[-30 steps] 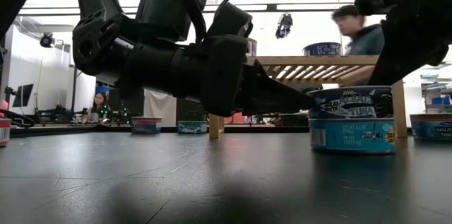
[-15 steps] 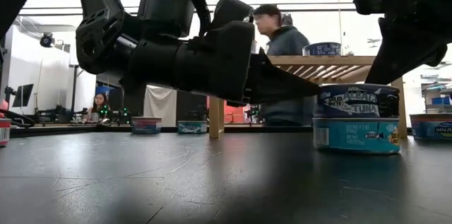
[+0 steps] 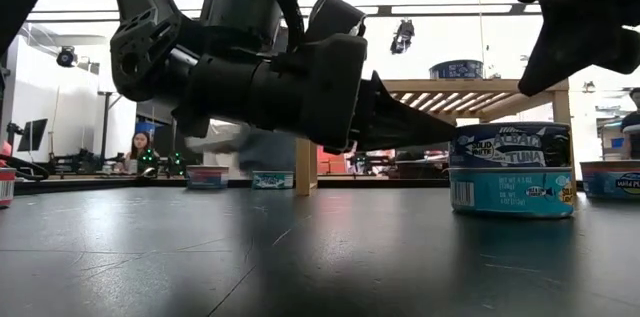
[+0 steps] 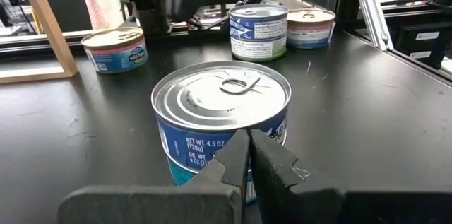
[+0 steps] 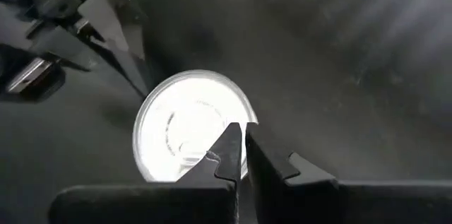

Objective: Stack canned seafood by type on shelf
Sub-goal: Stack the blue tuna can on top of the blue tuna can on the shelf

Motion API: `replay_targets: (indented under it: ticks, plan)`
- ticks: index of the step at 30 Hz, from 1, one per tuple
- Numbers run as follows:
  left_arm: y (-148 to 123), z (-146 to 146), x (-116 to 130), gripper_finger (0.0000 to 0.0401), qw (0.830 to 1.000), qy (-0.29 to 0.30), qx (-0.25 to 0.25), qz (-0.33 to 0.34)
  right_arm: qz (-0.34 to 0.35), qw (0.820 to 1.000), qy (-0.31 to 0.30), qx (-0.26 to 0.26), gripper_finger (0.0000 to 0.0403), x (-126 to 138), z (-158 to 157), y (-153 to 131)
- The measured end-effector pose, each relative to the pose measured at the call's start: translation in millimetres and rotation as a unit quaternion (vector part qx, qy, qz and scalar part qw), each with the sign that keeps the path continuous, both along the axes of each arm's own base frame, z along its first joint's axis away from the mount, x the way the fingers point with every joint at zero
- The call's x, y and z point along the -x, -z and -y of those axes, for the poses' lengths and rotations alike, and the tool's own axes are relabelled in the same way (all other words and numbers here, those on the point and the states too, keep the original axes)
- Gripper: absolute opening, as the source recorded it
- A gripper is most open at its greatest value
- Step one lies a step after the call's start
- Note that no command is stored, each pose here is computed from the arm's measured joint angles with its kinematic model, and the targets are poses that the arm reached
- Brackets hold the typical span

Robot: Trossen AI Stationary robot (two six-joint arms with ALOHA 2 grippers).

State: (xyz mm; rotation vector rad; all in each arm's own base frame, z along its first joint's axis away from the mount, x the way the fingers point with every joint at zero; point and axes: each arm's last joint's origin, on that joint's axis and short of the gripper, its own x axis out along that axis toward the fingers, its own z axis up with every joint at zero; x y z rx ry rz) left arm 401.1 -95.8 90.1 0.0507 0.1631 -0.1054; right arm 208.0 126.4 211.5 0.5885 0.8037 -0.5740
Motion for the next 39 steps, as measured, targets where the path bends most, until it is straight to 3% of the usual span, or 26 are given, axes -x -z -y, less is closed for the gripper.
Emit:
replay_targets:
  ticks: [5,14,19,28,39]
  plan:
    - [0,1,0,0.0001,1.000,0.012,-0.006,-0.001,-0.018,0.999,-0.011,-0.032,0.0042,1,-2,1]
    - [-12,5,1,0.0001,0.999,0.020,-0.023,0.023,-0.018,0.999,-0.001,-0.037,0.0167,1,-2,2]
    - [-18,2,-4,0.0001,0.998,0.017,-0.040,0.036,-0.017,1.000,0.005,-0.025,0.0211,1,-1,6]
    - [-20,4,-22,0.0001,0.996,-0.004,-0.075,-0.038,-0.012,0.999,0.021,-0.036,0.0235,1,-1,7]
    - [-11,1,-14,0.0001,0.997,-0.017,-0.067,-0.045,0.015,0.998,0.031,-0.061,0.0249,3,0,28]
